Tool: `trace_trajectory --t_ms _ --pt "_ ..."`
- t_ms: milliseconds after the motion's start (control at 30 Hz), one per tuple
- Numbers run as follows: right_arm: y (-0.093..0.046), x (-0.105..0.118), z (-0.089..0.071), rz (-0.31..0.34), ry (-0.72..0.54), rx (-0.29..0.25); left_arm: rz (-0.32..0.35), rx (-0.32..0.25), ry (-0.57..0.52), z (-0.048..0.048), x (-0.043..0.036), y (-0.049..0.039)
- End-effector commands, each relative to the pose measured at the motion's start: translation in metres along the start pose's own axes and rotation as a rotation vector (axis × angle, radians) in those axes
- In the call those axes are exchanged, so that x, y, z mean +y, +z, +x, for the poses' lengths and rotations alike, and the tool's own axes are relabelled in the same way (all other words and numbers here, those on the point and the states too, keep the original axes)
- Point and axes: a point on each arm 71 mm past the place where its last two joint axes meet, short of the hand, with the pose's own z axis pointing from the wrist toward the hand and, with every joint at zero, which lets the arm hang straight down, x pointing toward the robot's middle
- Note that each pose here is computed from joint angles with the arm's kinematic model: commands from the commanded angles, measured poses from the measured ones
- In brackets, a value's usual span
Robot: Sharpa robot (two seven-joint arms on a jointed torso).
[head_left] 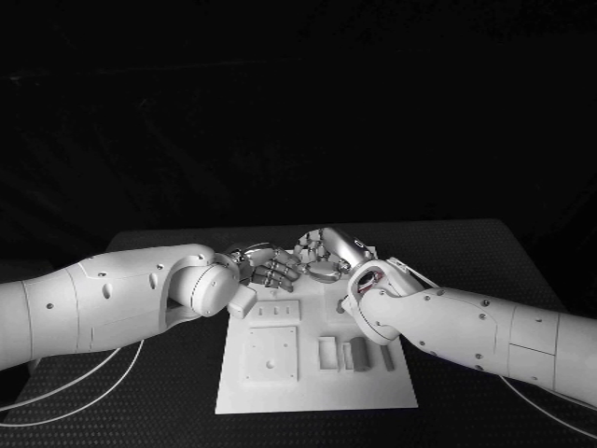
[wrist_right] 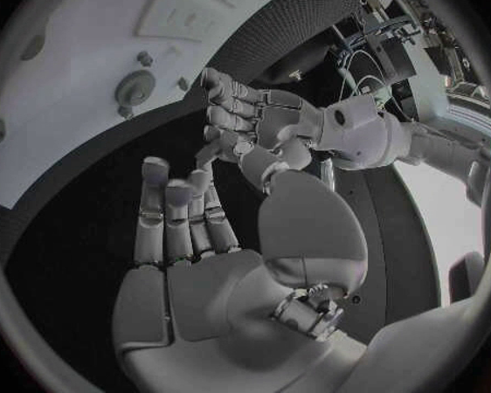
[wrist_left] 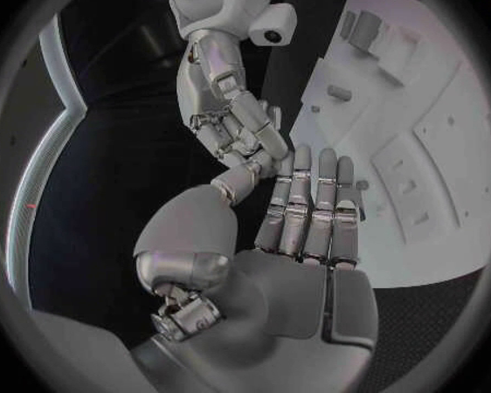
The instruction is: Assemble the parts on the task board
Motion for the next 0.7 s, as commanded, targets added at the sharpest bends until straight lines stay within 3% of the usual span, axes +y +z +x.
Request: trace_trajectory --t_ms 33,333,700 --pt "-0.0003 0.0088 0.0086 -0.054 0.000 0.059 0.028 0.054 0.005 0.0091 -0.0052 0.0002" --pt "0.0009 0.0105 0.0114 -0.066 -0.002 0.085 0.028 0.058 0.006 0.0099 -0.0054 0.0004" --pt "-0.0002 0.0040 0.0066 -0.065 0.002 0.062 0.032 0.053 0.005 0.0080 -0.0053 0.0000"
